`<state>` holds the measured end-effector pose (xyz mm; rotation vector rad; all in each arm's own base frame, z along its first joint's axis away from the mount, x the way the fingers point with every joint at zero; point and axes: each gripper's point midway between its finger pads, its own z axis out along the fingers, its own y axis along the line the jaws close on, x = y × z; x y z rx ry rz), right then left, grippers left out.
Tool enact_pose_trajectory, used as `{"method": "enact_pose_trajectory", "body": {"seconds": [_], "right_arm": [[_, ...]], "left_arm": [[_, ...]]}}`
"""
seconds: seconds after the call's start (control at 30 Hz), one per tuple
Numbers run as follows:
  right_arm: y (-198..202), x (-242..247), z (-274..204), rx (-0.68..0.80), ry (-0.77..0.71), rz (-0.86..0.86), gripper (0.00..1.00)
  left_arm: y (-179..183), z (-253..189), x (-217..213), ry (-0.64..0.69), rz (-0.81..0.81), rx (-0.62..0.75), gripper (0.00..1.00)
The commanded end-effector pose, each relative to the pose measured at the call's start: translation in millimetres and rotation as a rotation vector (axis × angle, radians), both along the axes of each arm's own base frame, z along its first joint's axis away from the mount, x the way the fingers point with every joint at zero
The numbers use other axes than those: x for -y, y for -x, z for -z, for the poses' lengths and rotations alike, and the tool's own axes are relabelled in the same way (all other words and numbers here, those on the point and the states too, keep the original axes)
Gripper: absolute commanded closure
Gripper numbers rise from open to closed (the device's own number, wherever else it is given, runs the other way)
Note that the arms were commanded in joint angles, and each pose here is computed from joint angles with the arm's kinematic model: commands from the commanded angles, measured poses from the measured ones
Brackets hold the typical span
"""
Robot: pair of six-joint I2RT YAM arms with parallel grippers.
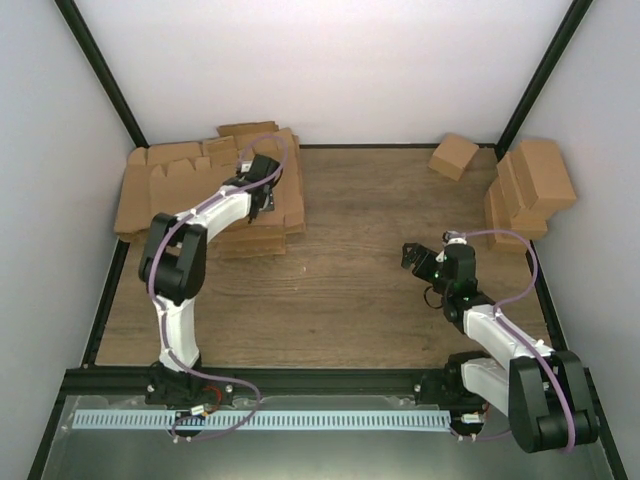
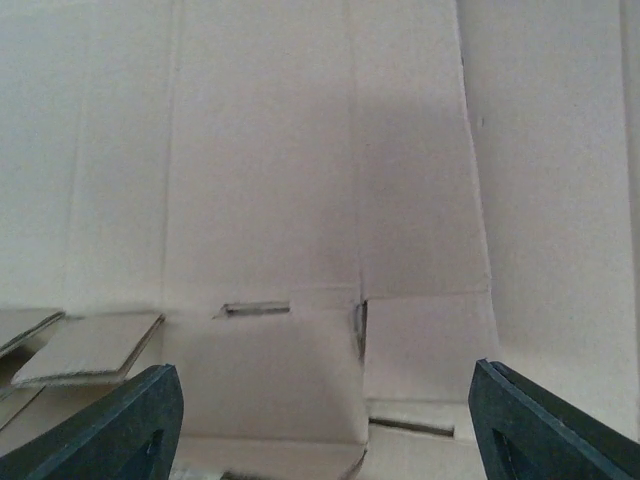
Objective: Fold the paper box
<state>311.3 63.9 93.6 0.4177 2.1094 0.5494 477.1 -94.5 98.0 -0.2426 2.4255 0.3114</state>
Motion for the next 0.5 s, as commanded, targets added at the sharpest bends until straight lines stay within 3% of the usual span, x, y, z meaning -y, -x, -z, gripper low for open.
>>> {"method": "enact_pose_trajectory", "body": {"seconds": [0.0, 0.17, 0.27, 0.47], "right_arm": [[-4, -4, -13, 0.024, -0.019, -0.011, 0.0], [-4, -4, -11, 0.023, -0.015, -0.008, 0.0], [-4, -5, -11, 0.022, -0.02, -0.013, 0.0], [-5, -3, -8, 0.012, -0.012, -0.003, 0.0]], "left_arm": [[-4, 9, -1, -0.107, 0.039, -0.12, 0.2], [-24, 20, 20, -0.075, 0.119, -0.177, 0.22], [-35, 30, 30, -0.052, 0.136, -0.195, 0.16], [-45, 50, 22, -0.101, 0.07, -0.22, 0.13]]}}
